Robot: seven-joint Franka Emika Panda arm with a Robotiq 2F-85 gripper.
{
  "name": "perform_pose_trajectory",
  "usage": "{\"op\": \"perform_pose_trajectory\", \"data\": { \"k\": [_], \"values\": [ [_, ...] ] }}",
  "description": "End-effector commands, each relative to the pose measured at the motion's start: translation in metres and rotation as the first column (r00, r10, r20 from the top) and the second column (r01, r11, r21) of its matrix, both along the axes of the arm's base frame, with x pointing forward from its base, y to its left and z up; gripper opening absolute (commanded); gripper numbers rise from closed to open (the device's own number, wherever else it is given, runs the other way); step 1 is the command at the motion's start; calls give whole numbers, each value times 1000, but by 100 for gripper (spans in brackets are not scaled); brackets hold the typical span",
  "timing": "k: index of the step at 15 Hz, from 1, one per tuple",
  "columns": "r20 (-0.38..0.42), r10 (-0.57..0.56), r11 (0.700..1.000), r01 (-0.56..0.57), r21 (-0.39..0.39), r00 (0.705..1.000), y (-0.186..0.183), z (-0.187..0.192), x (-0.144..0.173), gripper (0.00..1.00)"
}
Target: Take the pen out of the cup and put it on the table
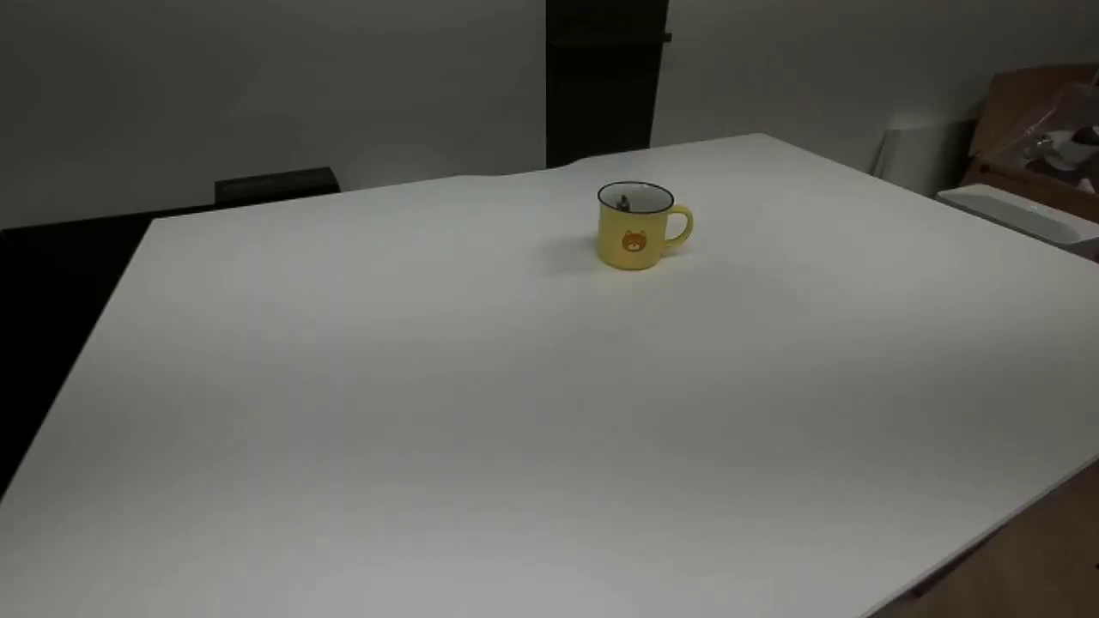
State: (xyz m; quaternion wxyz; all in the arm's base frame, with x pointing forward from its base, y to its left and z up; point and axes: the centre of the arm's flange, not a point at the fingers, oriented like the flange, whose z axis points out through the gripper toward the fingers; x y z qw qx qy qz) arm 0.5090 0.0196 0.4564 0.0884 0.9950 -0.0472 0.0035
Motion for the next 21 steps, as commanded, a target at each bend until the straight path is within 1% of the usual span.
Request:
{"op": "perform_pose_trajectory", "data": {
  "k": [1,4,6,7,9,13,14,17,21],
  "values": [
    [14,-21,997,20,74,1000,-2,-28,60,100],
    [23,-10,994,8,114,1000,-6,-54,91,100],
    [9,-1,992,0,126,1000,-5,-76,105,100],
    [16,-4,994,2,109,1000,-6,-68,77,100],
    [3,-2,994,2,110,1000,-7,-82,82,100],
    [13,1,994,-2,109,1000,-5,-75,81,100],
    [33,-13,997,10,77,999,-2,-76,83,100],
    [30,9,999,-10,40,1000,12,-96,95,100],
    [-11,43,999,-43,-4,999,39,-135,106,100]
  ]
}}
